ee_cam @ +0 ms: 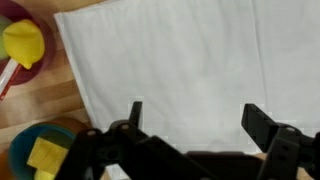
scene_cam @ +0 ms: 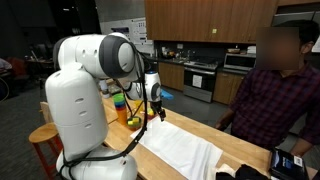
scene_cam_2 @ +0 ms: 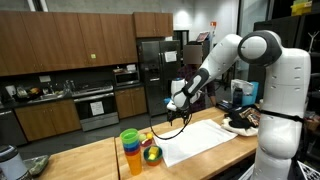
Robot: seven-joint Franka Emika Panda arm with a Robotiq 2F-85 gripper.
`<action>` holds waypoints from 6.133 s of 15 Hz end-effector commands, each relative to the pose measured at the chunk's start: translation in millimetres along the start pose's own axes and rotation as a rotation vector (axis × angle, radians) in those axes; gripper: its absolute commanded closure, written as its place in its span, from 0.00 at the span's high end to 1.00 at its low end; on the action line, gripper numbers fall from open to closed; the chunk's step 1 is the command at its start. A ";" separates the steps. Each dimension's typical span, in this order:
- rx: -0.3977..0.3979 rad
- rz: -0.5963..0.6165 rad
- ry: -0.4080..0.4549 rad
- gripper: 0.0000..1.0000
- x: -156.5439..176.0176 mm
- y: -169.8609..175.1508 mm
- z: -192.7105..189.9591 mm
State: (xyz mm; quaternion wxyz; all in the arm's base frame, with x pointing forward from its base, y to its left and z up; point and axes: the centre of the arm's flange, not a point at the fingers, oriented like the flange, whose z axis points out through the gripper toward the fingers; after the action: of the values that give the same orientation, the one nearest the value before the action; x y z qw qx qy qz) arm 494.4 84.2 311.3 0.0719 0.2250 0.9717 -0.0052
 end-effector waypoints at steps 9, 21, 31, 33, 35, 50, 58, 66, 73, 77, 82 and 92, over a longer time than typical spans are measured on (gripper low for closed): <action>-0.006 -0.025 0.008 1.00 5.3 4.7 0.8; -0.006 -0.025 0.008 1.00 5.3 4.7 0.7; -0.006 -0.025 0.008 1.00 5.3 4.7 0.7; 0.010 -0.033 -0.013 1.00 -5.1 -2.9 8.1; 0.043 0.002 -0.017 1.00 -16.4 -16.4 7.6; 0.109 0.473 -0.063 1.00 -81.1 -140.6 -0.2; 0.236 0.604 0.005 1.00 -91.3 -200.0 53.1; 0.311 0.980 -0.059 1.00 -112.4 -303.6 62.0; 0.097 0.665 -0.110 1.00 -115.3 -294.0 57.1; 0.088 0.611 -0.077 1.00 -112.9 -275.9 64.2; 0.080 0.575 -0.071 1.00 -112.6 -272.4 65.1; 0.184 -0.027 -0.139 1.00 -115.0 -296.0 84.2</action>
State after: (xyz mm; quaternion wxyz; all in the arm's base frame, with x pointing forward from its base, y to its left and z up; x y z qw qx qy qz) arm 483.4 -209.9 252.4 0.1068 0.2867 0.9472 -0.0957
